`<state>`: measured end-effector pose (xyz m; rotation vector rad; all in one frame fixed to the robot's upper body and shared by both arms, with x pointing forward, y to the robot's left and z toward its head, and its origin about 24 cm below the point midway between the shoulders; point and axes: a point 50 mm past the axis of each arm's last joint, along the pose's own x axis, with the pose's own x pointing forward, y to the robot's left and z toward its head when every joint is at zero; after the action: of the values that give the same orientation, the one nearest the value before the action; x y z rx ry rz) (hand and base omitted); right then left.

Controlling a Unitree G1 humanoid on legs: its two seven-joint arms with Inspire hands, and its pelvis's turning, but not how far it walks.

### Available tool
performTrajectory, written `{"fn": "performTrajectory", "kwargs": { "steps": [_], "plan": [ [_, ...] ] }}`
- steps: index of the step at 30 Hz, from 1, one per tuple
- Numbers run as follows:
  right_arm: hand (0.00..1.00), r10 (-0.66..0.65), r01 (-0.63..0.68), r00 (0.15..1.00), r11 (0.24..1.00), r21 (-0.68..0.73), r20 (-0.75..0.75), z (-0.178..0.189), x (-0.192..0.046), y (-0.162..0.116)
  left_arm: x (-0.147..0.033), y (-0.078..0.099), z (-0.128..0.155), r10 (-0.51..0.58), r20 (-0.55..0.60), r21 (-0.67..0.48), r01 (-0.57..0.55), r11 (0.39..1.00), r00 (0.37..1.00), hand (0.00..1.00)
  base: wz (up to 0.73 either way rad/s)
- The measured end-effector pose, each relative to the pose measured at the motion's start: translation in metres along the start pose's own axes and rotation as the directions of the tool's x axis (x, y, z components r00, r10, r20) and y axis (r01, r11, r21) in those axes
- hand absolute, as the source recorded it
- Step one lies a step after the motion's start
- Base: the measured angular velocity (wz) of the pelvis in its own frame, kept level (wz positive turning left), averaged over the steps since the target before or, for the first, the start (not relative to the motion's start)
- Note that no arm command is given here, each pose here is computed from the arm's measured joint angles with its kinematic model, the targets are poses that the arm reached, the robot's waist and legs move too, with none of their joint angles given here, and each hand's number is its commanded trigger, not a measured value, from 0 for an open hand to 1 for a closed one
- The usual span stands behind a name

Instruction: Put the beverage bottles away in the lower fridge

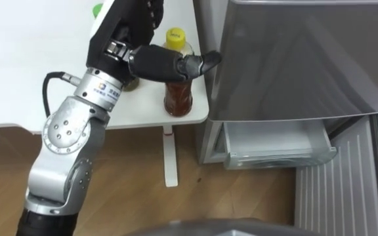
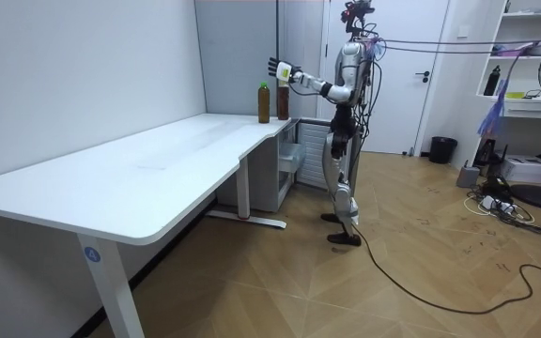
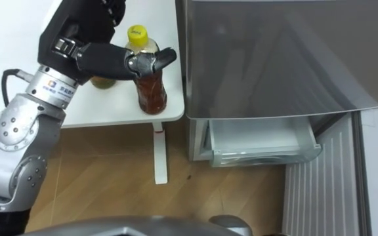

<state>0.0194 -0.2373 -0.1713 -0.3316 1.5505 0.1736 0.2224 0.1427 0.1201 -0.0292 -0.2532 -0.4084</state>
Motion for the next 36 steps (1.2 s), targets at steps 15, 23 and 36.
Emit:
{"fn": "performTrajectory", "kwargs": {
  "steps": [15, 23, 36],
  "plan": [
    [0.0, 0.0, 0.0, 1.0, 1.0, -0.015, -0.004, -0.001, 0.0, 0.0, 0.0, 0.001, -0.005, 0.002, -0.018, -0.007, -0.002, 1.0, 1.0, 0.0, 0.0],
    [0.0, -0.002, 0.001, 1.0, 1.0, -0.025, -0.01, -0.001, 0.0, 0.0, -0.009, 0.006, -0.031, 0.017, -0.136, -0.028, -0.021, 0.999, 0.991, 0.0, 0.0],
    [0.0, -0.004, 0.002, 0.999, 0.999, -0.044, -0.034, -0.004, 0.0, -0.001, -0.017, 0.01, -0.049, 0.039, -0.219, -0.041, -0.049, 0.998, 0.975, 0.0, 0.0]
  ]
}}
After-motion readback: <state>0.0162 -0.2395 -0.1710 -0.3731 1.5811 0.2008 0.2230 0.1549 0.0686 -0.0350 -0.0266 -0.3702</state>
